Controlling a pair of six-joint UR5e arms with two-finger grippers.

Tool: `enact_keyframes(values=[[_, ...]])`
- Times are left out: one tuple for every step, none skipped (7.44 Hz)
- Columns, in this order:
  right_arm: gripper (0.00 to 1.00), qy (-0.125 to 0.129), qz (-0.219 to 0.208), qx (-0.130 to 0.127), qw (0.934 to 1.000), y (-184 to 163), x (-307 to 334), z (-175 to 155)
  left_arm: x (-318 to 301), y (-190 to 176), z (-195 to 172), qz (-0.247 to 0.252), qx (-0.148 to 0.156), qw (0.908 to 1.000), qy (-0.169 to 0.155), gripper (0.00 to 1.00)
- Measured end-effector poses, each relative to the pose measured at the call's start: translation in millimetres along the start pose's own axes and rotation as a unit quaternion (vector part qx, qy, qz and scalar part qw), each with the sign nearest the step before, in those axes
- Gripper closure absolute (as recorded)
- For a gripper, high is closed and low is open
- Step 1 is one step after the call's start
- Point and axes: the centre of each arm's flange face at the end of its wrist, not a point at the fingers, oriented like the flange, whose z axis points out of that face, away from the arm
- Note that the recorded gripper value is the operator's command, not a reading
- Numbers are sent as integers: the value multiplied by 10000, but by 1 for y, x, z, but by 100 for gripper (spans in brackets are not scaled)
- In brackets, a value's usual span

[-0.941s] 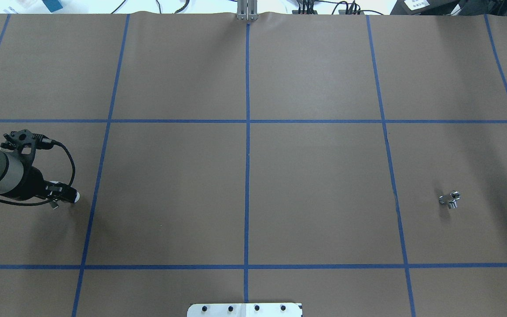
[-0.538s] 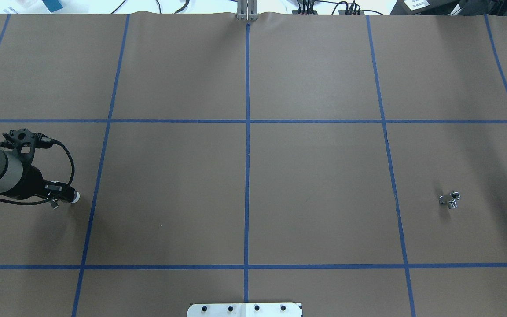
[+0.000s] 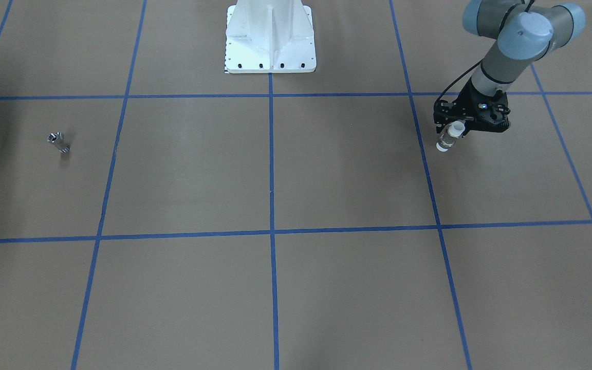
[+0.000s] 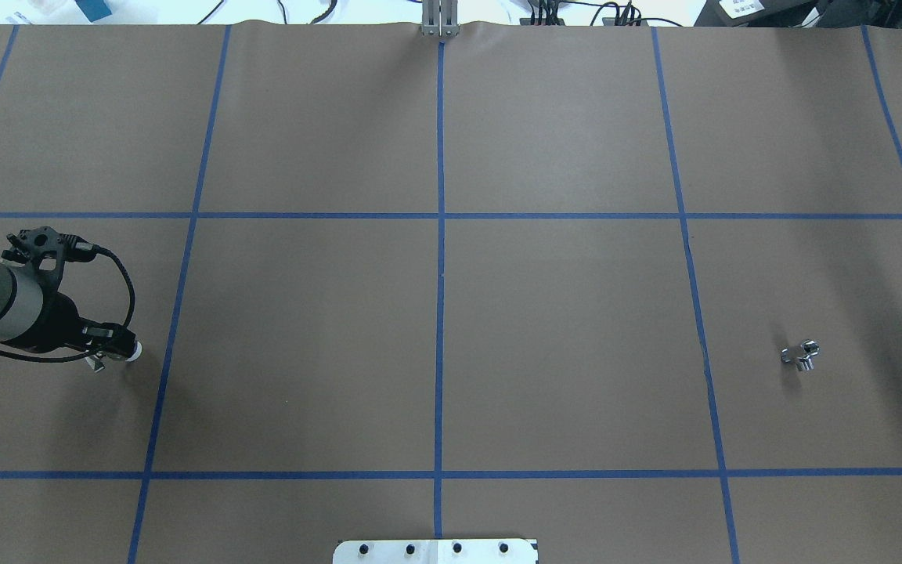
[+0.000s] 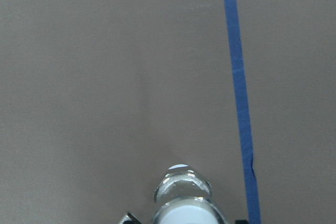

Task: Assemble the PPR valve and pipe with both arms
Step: 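Close the left gripper on the white valve fitting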

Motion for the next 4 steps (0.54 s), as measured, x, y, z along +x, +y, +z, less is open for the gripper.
enact_keyframes(values=[[0, 0, 0, 0, 10000, 0, 0, 0, 2, -1, -1, 4, 10, 10000, 10, 28], [0, 0, 1, 0, 10000, 0, 0, 0, 2, -2, -1, 2, 20, 10000, 12, 28], [0, 1, 3, 2, 10000, 0, 0, 0, 1, -3, -2, -6, 30, 10000, 9, 29], [0, 1, 3, 3, 10000, 0, 0, 0, 0, -4, -2, -20, 41, 10000, 2, 33]])
